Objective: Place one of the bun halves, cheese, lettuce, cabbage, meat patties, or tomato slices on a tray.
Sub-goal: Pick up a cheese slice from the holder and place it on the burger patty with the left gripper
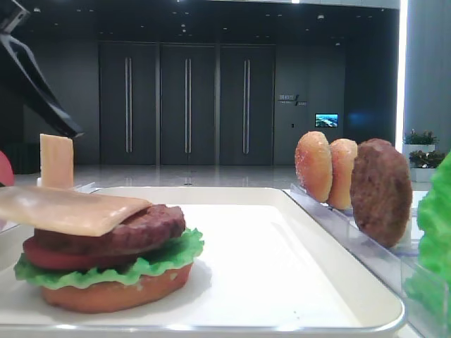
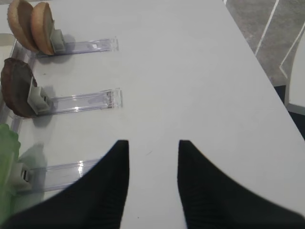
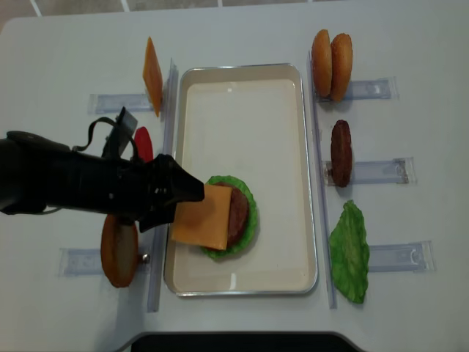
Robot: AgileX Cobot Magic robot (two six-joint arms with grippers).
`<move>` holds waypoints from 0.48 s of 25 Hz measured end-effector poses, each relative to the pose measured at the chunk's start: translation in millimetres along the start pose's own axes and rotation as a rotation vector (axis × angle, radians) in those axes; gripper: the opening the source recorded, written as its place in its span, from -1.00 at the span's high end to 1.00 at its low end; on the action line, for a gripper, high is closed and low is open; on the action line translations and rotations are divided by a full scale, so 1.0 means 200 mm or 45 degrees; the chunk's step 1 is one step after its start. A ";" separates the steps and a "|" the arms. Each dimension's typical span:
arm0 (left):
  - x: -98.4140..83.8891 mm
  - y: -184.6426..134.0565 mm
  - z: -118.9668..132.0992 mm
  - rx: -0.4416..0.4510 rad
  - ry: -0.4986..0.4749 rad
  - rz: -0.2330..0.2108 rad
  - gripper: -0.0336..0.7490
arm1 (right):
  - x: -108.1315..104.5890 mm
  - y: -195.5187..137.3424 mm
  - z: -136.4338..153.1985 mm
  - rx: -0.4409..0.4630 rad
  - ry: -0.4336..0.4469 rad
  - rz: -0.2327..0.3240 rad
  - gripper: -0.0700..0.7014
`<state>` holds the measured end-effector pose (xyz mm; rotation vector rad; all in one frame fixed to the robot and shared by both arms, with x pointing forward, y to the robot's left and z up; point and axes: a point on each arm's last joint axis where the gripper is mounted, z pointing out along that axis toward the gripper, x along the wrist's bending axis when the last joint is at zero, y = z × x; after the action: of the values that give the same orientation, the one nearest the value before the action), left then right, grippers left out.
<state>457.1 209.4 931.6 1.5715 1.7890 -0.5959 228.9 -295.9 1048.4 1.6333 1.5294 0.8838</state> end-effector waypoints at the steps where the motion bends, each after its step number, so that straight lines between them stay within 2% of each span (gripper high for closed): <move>1: 0.00 0.00 0.00 0.003 0.004 0.000 -0.49 | 0.00 0.00 0.00 0.000 0.000 0.000 0.19; 5: 0.00 0.00 0.00 0.006 0.009 -0.015 -0.49 | 0.00 0.00 0.00 0.000 0.000 0.000 0.19; 12: -0.04 0.05 -0.02 0.013 0.019 -0.008 -0.49 | 0.00 0.00 0.00 0.000 0.000 0.000 0.19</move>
<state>466.6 208.9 940.5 1.5812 1.8052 -0.5985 228.9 -295.9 1048.4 1.6333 1.5294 0.8838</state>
